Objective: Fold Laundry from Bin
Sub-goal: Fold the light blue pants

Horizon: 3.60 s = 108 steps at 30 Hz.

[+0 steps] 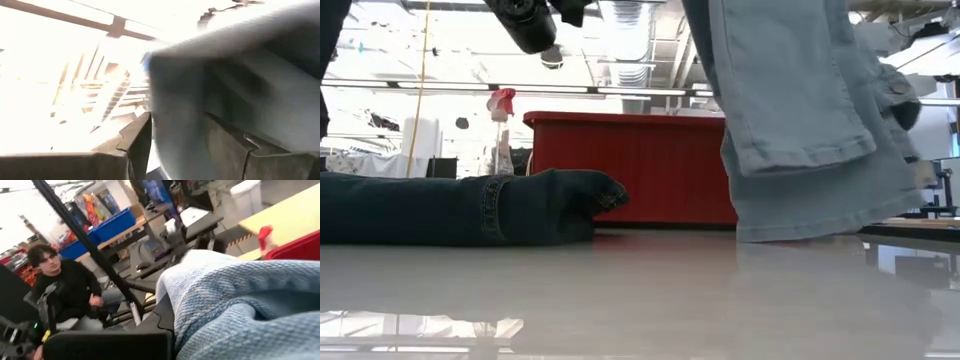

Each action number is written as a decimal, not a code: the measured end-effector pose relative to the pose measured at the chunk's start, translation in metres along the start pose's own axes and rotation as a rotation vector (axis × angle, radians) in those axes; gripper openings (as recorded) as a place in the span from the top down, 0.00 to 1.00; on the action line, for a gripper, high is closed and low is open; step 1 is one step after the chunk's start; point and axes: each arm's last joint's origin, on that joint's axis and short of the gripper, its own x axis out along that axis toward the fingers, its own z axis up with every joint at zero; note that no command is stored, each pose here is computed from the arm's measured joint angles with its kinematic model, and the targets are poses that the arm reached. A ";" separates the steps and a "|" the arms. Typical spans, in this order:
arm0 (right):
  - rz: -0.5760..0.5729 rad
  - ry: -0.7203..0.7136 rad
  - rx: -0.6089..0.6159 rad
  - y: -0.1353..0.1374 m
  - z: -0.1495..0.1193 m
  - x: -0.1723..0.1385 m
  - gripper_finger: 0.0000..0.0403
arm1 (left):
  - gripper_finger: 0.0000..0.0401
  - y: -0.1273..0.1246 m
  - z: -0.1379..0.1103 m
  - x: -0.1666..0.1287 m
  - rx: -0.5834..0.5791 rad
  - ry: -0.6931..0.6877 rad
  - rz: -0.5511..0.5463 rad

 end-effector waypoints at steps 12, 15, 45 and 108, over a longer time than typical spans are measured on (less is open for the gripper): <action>0.037 0.107 0.011 -0.002 -0.008 0.020 0.91 | 0.60 -0.003 -0.016 -0.017 0.088 0.183 -0.017; 0.031 0.174 -0.024 -0.002 -0.015 0.011 0.91 | 0.60 0.000 -0.023 -0.048 0.091 0.246 -0.026; 0.374 0.139 -0.221 0.027 -0.013 0.018 0.91 | 0.32 -0.045 -0.049 -0.079 -0.341 0.263 -0.486; 0.217 0.178 -0.179 0.008 -0.012 0.019 0.80 | 0.99 -0.040 0.004 -0.052 0.527 0.484 -0.081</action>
